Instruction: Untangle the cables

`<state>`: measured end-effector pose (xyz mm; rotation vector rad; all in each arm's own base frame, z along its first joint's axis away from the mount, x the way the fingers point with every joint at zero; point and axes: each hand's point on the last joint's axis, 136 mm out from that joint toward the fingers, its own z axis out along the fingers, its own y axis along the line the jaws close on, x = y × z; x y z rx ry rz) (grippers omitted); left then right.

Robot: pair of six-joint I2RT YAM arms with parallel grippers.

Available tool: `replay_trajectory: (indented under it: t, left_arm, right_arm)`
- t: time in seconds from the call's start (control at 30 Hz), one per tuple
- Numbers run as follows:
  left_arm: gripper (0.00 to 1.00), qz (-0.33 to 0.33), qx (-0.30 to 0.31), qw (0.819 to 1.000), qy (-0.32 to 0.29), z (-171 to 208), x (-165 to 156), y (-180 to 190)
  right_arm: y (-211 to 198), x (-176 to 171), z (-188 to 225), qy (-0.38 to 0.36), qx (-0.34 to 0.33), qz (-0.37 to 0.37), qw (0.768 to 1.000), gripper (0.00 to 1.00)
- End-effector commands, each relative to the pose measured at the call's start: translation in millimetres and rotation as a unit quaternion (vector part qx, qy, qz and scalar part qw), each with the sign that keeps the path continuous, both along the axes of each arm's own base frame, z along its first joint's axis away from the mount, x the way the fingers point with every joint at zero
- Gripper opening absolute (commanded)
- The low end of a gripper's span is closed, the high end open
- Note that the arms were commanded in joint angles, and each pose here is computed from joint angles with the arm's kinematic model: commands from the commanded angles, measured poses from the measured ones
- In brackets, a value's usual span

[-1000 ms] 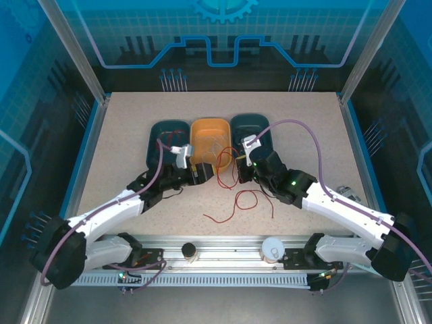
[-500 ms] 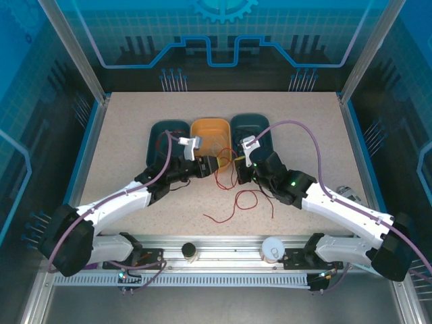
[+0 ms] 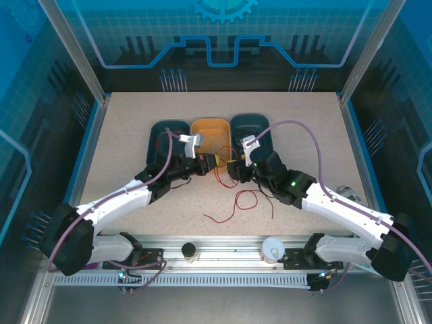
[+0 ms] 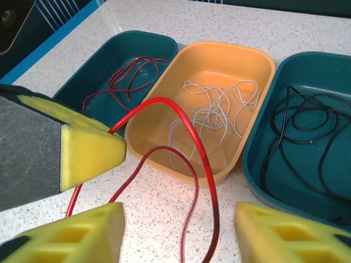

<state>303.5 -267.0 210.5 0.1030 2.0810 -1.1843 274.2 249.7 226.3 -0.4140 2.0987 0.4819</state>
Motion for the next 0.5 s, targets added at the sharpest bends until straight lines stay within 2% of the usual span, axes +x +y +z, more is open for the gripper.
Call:
replay_trajectory:
  t: [0.0,0.3,0.47]
  left_arm:
    - [0.0,-0.012,-0.006,0.998,-0.056,35.5,-4.7,0.2]
    - [0.0,0.019,0.015,0.997,-0.07,50.5,-3.4,26.0]
    - [0.0,0.019,0.004,0.997,-0.078,60.1,-6.0,27.7]
  right_arm:
    - [-4.6,-3.7,-0.4,0.003,0.02,0.001,1.0,0.63]
    - [-36.6,-2.7,15.2,0.012,0.104,-0.02,0.994,0.72]
    - [-30.0,-3.1,6.3,0.042,0.11,-0.007,0.993,0.83]
